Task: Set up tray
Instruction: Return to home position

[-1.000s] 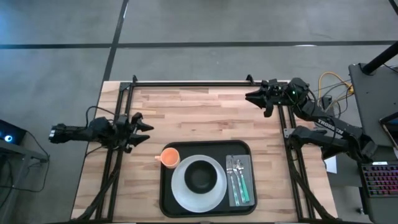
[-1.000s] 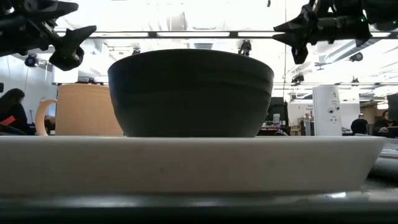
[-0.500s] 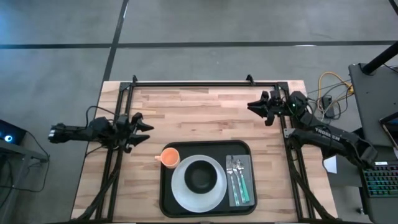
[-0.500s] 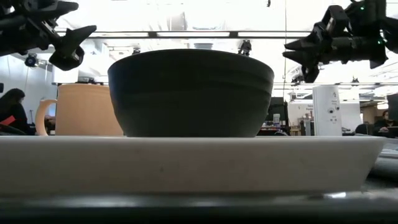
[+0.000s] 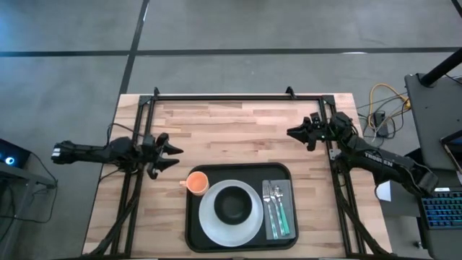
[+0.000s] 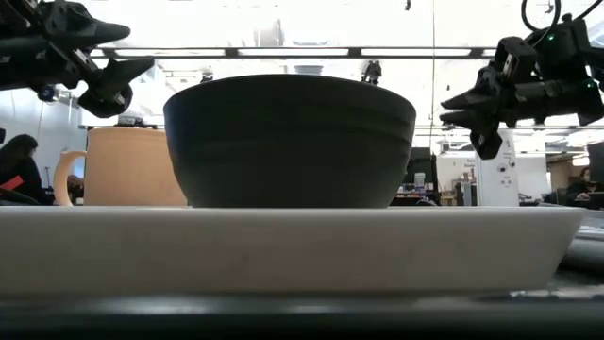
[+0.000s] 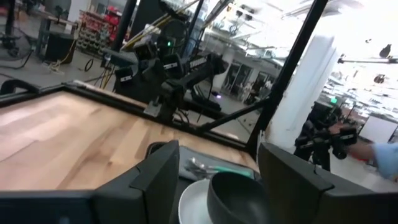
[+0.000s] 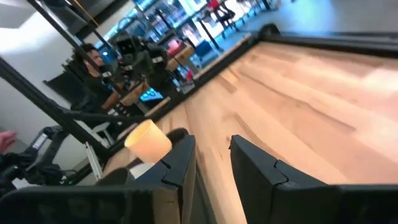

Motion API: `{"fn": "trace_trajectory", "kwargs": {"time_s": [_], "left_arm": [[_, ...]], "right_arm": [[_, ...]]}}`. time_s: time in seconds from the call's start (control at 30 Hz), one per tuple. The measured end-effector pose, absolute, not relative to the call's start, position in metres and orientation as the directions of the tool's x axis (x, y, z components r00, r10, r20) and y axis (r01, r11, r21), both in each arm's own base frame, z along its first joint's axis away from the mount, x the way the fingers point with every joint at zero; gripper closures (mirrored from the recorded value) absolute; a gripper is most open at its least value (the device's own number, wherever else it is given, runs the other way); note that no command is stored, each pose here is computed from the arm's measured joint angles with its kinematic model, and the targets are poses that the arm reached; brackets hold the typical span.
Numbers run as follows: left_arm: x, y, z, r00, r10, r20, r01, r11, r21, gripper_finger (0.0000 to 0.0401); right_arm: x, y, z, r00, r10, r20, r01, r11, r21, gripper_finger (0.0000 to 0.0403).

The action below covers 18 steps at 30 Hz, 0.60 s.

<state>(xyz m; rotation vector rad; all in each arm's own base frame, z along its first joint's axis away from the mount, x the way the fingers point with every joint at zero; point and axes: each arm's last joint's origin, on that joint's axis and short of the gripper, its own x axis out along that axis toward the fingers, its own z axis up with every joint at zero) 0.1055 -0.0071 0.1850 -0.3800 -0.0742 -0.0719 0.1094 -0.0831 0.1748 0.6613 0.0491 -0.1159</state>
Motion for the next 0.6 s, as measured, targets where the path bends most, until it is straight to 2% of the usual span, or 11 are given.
{"fn": "trace_trajectory", "kwargs": {"time_s": [0.37,0.6], "left_arm": [[0.109,-0.007,0.179,0.998,-0.056,0.04,0.067,0.927,-0.368,0.0202],[0.105,-0.007,0.173,0.997,-0.056,0.055,0.073,0.927,-0.368,0.0202]], "right_arm": [[0.109,-0.081,0.168,0.99,-0.087,-0.111,0.137,0.772,0.621,0.0319],[0.108,-0.062,0.173,1.0,0.011,-0.027,0.006,0.823,0.569,0.0326]]}}
